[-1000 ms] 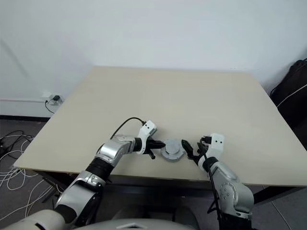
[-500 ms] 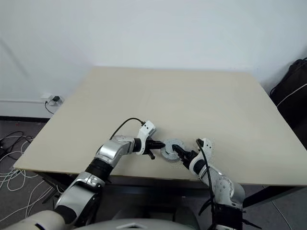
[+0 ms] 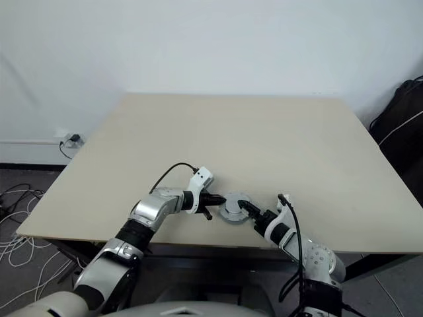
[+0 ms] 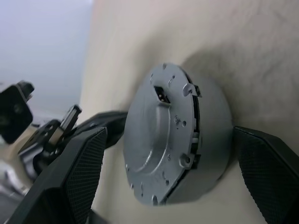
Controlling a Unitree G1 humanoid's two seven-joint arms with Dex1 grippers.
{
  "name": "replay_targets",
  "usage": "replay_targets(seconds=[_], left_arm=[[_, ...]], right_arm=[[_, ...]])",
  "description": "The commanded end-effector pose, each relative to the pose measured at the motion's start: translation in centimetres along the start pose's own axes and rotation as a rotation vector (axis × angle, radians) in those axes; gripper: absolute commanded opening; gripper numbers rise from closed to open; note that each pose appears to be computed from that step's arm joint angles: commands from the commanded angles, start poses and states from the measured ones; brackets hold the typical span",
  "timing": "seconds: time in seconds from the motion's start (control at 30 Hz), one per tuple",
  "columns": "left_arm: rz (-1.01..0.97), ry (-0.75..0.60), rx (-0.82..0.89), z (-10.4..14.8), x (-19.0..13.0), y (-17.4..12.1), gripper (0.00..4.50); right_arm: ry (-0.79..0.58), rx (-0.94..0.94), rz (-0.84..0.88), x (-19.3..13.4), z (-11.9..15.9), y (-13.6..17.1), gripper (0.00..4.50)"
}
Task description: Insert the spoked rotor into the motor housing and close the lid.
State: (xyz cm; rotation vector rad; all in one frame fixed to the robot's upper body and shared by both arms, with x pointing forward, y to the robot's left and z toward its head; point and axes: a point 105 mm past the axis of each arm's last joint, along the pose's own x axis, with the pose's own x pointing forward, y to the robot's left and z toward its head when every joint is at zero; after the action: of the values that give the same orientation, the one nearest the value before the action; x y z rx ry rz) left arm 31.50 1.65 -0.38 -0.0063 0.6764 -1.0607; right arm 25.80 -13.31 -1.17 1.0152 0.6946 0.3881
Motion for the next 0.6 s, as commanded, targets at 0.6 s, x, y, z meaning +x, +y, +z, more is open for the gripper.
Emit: replay_targets(seconds=[0.6], left_arm=[[-0.033,0.049,-0.019,-1.3,0.8,-0.9,0.00]], right_arm=[[0.174,0.048,0.010,3.4,-4.7,1.4,4.48]])
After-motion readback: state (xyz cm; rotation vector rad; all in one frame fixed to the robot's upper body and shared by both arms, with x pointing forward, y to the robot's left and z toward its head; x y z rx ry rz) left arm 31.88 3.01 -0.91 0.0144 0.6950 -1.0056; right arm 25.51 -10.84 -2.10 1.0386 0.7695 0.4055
